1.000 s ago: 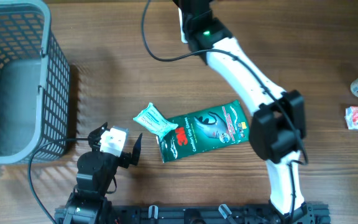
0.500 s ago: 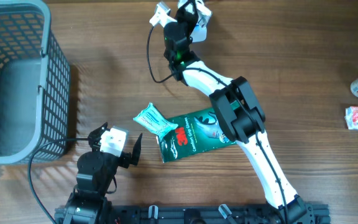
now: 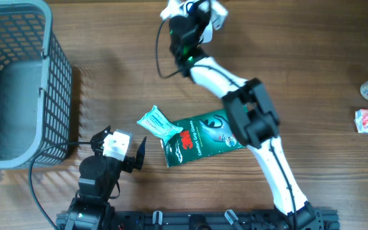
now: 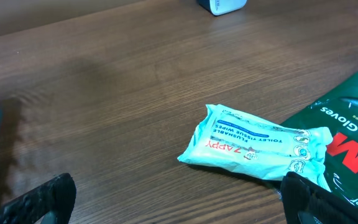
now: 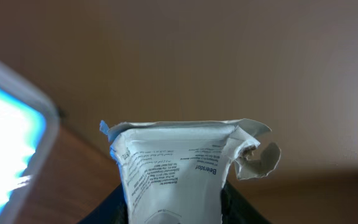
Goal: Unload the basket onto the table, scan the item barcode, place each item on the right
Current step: 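Carry the white packet to the right side near the jar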
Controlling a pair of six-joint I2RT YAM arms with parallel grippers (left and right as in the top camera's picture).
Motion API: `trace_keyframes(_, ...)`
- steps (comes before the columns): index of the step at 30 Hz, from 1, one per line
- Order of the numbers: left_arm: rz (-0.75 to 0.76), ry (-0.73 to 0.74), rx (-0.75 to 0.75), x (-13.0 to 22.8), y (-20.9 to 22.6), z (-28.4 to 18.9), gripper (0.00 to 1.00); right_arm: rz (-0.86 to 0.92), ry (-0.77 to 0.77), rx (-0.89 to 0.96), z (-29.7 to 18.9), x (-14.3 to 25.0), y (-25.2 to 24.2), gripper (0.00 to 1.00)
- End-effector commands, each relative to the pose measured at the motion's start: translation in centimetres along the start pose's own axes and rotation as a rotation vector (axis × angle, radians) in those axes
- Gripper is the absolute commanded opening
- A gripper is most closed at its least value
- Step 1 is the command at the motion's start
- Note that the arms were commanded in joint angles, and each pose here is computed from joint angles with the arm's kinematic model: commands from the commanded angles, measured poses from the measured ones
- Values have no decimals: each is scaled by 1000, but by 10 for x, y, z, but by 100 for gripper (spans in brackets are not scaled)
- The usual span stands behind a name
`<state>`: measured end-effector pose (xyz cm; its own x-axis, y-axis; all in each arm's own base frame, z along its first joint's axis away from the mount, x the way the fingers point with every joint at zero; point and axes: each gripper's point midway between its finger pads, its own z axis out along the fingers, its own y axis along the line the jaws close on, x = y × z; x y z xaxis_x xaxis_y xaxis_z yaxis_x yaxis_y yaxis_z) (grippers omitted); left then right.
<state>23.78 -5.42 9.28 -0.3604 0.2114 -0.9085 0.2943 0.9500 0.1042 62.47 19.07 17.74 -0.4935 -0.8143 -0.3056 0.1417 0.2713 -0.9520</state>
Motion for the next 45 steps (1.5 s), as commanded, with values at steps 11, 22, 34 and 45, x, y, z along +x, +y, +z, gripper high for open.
trace_keyframes(11,10,0,8,2,-1,0,100,394,790,-156,107,323,-50,35)
trace_keyframes(22,10,0,8,2,-1,0,100,766,1118,-375,102,468,-30,39)
trace_keyframes(34,10,0,8,2,-1,0,100,1115,756,-760,82,337,-102,100)
trace_keyframes(45,10,0,8,2,-1,0,100,1242,720,-1040,-91,227,-191,100)
